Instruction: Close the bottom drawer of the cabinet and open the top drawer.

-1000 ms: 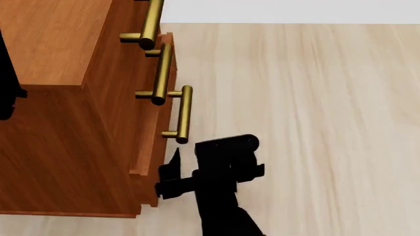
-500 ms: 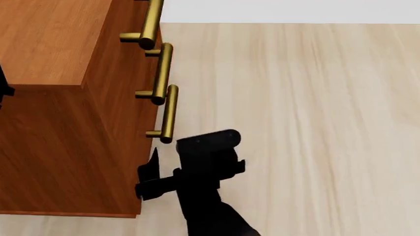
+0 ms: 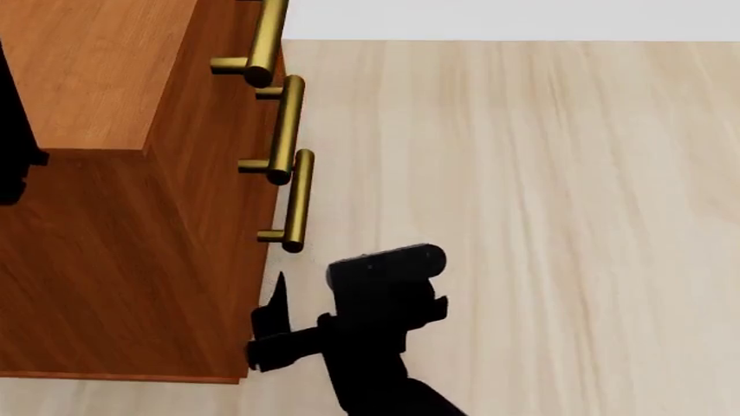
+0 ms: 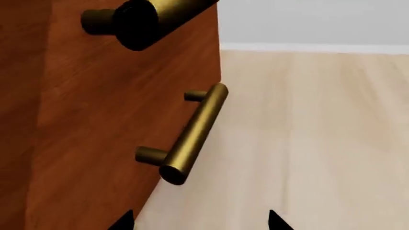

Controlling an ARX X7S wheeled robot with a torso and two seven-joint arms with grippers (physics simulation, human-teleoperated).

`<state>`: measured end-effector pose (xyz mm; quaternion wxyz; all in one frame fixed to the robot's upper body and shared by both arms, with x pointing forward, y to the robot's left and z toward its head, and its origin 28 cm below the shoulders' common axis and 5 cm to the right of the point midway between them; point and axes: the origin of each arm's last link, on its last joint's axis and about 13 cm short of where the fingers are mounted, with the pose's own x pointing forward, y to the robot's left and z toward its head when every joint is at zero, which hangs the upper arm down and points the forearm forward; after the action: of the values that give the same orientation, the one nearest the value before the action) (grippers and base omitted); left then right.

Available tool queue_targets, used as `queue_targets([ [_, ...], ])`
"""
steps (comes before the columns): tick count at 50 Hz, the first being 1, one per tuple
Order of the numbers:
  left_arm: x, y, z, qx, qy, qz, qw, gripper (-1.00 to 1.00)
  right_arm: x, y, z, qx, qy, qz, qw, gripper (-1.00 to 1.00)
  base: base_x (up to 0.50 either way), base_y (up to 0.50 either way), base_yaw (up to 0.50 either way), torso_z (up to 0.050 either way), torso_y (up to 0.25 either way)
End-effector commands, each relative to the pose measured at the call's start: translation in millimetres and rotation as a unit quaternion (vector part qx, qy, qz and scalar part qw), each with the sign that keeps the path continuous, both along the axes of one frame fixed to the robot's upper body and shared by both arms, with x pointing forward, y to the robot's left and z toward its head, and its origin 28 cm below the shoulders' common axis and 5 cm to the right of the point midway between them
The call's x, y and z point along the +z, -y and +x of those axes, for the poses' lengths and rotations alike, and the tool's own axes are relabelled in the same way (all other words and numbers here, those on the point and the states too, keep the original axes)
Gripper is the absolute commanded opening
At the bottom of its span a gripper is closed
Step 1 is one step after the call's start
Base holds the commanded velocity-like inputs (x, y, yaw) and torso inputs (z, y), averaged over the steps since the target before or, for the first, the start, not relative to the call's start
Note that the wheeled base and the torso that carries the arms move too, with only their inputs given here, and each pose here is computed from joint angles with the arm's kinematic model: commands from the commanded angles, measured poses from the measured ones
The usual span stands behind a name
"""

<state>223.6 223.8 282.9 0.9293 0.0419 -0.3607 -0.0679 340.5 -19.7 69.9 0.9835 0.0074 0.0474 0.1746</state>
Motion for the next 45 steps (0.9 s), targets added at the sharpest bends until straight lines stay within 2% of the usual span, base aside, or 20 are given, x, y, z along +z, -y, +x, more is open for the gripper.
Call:
queue_targets([
  [1,-1,4.4,4,-0.010,-0.001,-0.001,1.000,1.00,11,25.8,-31,-0.019,0.008,0.009,1.000,1.00,0.00,0.00,0.00,0.000,0.000],
  [9,-2,6.4,6,-0.014,0.000,-0.001,1.000,1.00,28,41.5,-47,-0.058,0.022,0.059,0.996,1.00,0.00,0.00,0.00,0.000,0.000],
  [11,-2,6.4,6,-0.014,0.000,-0.001,1.000,1.00,33,44.3,-52,-0.066,0.012,0.098,0.993,1.00,0.00,0.00,0.00,0.000,0.000],
  [12,-2,6.3,6,-0.014,0.000,-0.002,1.000,1.00,34,44.9,-52,-0.070,0.012,0.097,0.993,1.00,0.00,0.00,0.00,0.000,0.000],
  [14,-2,6.5,5,-0.014,0.001,-0.002,1.000,1.00,41,46.2,-56,-0.071,0.013,0.128,0.989,1.00,0.00,0.00,0.00,0.000,0.000],
  [16,-2,6.8,5,-0.015,0.001,-0.001,1.000,1.00,47,46.8,-58,-0.077,0.012,0.127,0.989,1.00,0.00,0.00,0.00,0.000,0.000],
  [17,-1,6.9,5,-0.015,0.001,-0.001,1.000,1.00,52,46.7,-61,-0.069,0.010,0.154,0.986,1.00,0.00,0.00,0.00,0.000,0.000],
  [23,0,7.4,4,-0.015,0.003,0.000,1.000,1.00,76,51.2,-65,-0.079,0.003,0.230,0.970,1.00,0.00,0.00,0.00,0.000,0.000],
  [28,1,8.2,3,-0.016,0.004,0.000,1.000,1.00,96,53.6,-71,-0.082,-0.001,0.268,0.960,1.00,0.00,0.00,0.00,0.000,0.000],
  [29,1,8.6,3,-0.016,0.004,0.001,1.000,1.00,98,54.0,-71,-0.088,0.006,0.262,0.961,1.00,0.00,0.00,0.00,0.000,0.000],
  [34,2,10.1,4,-0.018,0.005,0.002,1.000,1.00,112,55.1,-74,-0.095,0.001,0.312,0.945,1.00,0.00,0.00,0.00,0.000,0.000],
  [35,2,10.5,4,-0.019,0.006,0.003,1.000,1.00,116,54.9,-74,-0.090,-0.003,0.334,0.938,1.00,0.00,0.00,0.00,0.000,0.000],
  [45,5,11.9,3,-0.021,0.010,0.006,1.000,1.00,148,45.9,-75,-0.063,-0.030,0.421,0.904,1.00,0.00,0.00,0.00,0.000,0.000],
])
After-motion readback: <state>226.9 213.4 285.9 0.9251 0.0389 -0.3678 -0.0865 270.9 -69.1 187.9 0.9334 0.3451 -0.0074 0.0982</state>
